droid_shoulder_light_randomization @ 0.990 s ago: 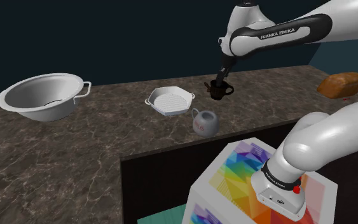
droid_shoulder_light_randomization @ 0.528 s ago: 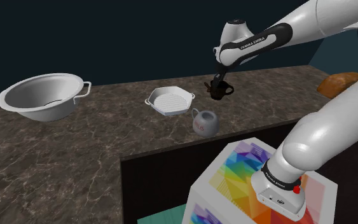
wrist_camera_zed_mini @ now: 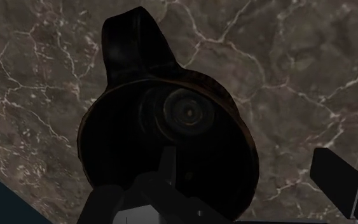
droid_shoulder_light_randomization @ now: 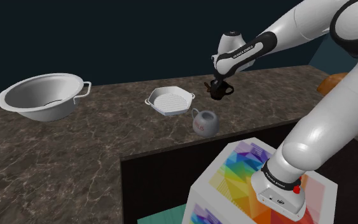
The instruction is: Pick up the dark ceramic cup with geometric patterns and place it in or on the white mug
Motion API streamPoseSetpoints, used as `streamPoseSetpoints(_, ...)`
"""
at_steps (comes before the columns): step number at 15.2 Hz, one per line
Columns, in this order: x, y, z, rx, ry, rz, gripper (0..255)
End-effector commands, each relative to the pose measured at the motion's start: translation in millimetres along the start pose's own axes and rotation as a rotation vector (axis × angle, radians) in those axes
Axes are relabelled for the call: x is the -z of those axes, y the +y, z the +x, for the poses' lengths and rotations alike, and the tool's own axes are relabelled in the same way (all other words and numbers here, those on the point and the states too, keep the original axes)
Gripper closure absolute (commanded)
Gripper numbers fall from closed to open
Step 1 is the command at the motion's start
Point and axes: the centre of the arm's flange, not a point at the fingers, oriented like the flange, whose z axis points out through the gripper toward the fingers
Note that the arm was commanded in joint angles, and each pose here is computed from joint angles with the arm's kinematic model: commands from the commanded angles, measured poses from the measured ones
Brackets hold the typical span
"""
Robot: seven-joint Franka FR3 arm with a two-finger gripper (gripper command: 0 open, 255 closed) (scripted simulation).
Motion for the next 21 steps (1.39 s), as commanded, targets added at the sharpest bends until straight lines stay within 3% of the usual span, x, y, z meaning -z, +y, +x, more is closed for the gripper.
streamPoseSetpoints(1,-9,0,0,0.000,0.000,0.000,0)
streamPoseSetpoints(8,-9,0,0,0.000,0.000,0.000,0)
streamPoseSetpoints(9,-9,0,0,0.000,0.000,0.000,255)
streamPoseSetpoints(18,-9,0,0,0.000,0.000,0.000,255)
streamPoseSetpoints(21,7,3,1,0.000,0.000,0.000,255)
